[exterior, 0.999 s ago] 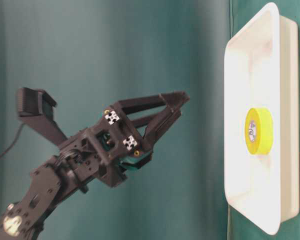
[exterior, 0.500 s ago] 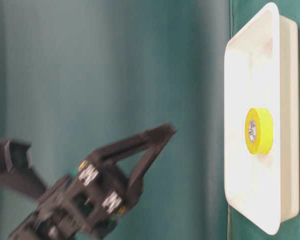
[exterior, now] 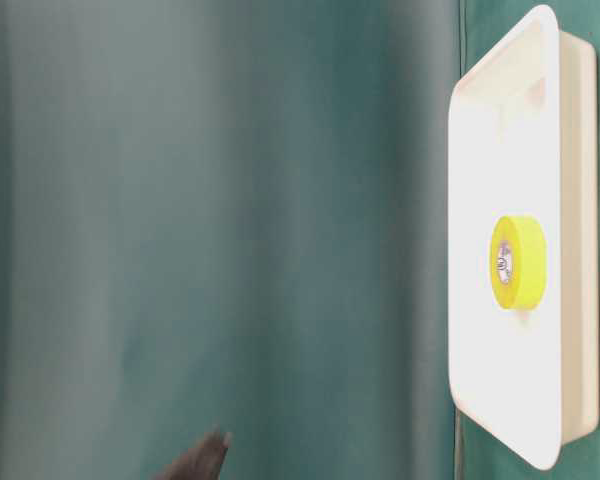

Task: Pick up the tape from a random location and place it into the white case.
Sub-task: 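Open the left gripper and retract it to the left side, then move the right gripper over the teal tape roll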

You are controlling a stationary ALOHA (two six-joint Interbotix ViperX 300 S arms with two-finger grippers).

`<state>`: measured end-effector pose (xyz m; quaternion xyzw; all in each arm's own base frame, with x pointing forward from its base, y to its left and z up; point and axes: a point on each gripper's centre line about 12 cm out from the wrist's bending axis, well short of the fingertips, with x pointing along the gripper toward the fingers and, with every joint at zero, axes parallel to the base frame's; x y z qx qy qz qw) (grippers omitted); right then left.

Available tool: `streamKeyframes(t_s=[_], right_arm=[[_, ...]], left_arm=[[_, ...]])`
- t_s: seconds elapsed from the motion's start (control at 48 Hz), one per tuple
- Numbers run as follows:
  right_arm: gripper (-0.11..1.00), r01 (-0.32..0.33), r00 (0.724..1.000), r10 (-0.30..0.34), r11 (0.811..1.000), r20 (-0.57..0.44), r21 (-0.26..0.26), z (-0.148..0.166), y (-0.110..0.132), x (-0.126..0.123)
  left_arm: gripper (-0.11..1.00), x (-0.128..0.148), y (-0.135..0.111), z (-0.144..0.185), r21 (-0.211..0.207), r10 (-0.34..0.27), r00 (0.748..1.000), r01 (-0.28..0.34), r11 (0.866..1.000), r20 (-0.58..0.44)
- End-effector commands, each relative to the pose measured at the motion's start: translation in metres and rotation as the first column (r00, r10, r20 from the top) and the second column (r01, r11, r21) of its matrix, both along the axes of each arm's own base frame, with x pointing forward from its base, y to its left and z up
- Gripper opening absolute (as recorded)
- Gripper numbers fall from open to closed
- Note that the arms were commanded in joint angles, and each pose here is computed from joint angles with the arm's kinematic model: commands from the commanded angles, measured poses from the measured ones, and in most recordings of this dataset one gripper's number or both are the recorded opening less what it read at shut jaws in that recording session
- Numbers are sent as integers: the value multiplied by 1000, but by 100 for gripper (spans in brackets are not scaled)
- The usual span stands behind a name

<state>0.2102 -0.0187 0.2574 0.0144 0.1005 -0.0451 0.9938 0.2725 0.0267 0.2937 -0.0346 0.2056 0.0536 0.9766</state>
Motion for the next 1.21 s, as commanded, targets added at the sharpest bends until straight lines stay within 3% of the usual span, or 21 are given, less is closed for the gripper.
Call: streamKeyframes(t_s=[0.0, 0.208, 0.437, 0.687, 0.978, 1.187], right_arm=[[91, 2, 1000, -2, 1000, 22, 0, 8, -1, 2], [91, 5, 1000, -5, 1000, 20, 0, 7, -1, 2], [91, 7, 1000, -7, 1000, 6, 1, 6, -1, 2], [91, 8, 1000, -8, 1000, -12, 3, 3, -2, 2], [91, 12, 1000, -12, 1000, -14, 12, 2, -2, 2], [91, -92, 995, 93, 995, -36, 33, -1, 21, 3]], left_arm=[[94, -17, -2, 13, 9, -3, 998, 2, 1000, 67], [94, -52, -5, 7, 14, -2, 993, 0, 1000, 114], [94, -74, -8, -29, 11, -3, 996, 2, 1000, 94], [93, -83, -8, -53, 13, -3, 996, 2, 1000, 88], [91, -83, -8, -53, 12, -4, 996, 3, 1000, 93], [91, -83, -8, -53, 9, -3, 996, 2, 1000, 95]])
